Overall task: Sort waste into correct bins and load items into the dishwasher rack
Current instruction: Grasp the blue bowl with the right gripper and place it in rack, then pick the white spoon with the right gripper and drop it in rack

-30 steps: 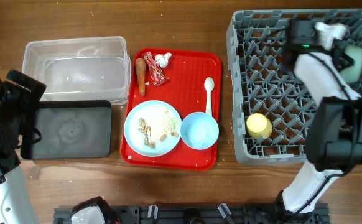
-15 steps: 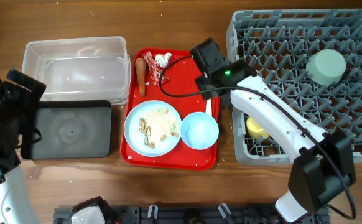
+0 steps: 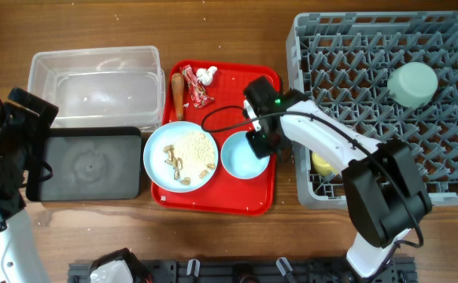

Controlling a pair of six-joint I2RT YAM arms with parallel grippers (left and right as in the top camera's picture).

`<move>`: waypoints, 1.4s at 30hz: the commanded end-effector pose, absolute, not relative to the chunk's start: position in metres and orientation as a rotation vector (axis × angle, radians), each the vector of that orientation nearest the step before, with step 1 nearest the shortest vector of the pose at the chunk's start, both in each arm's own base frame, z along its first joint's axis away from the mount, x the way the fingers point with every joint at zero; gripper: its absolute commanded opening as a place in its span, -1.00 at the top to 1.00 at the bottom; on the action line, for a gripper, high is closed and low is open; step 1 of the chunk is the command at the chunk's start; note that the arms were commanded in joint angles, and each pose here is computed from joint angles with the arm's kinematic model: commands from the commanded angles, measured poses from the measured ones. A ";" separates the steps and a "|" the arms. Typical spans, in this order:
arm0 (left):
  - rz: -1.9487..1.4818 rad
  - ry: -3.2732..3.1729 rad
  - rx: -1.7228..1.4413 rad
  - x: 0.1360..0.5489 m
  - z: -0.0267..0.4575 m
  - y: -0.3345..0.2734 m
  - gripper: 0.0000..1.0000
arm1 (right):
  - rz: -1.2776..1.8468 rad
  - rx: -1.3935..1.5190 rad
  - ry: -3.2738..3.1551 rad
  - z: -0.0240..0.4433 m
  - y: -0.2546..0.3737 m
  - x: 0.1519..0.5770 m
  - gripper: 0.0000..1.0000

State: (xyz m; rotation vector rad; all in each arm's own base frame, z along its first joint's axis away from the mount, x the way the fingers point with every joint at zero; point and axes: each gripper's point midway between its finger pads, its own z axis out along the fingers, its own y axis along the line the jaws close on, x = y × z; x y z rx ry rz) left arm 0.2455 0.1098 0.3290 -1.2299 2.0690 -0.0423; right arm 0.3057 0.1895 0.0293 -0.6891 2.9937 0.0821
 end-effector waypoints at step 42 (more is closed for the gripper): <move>-0.024 2.052 -1.251 0.245 0.330 0.114 -1.00 | -0.087 -0.534 2.816 0.061 0.226 0.350 -0.08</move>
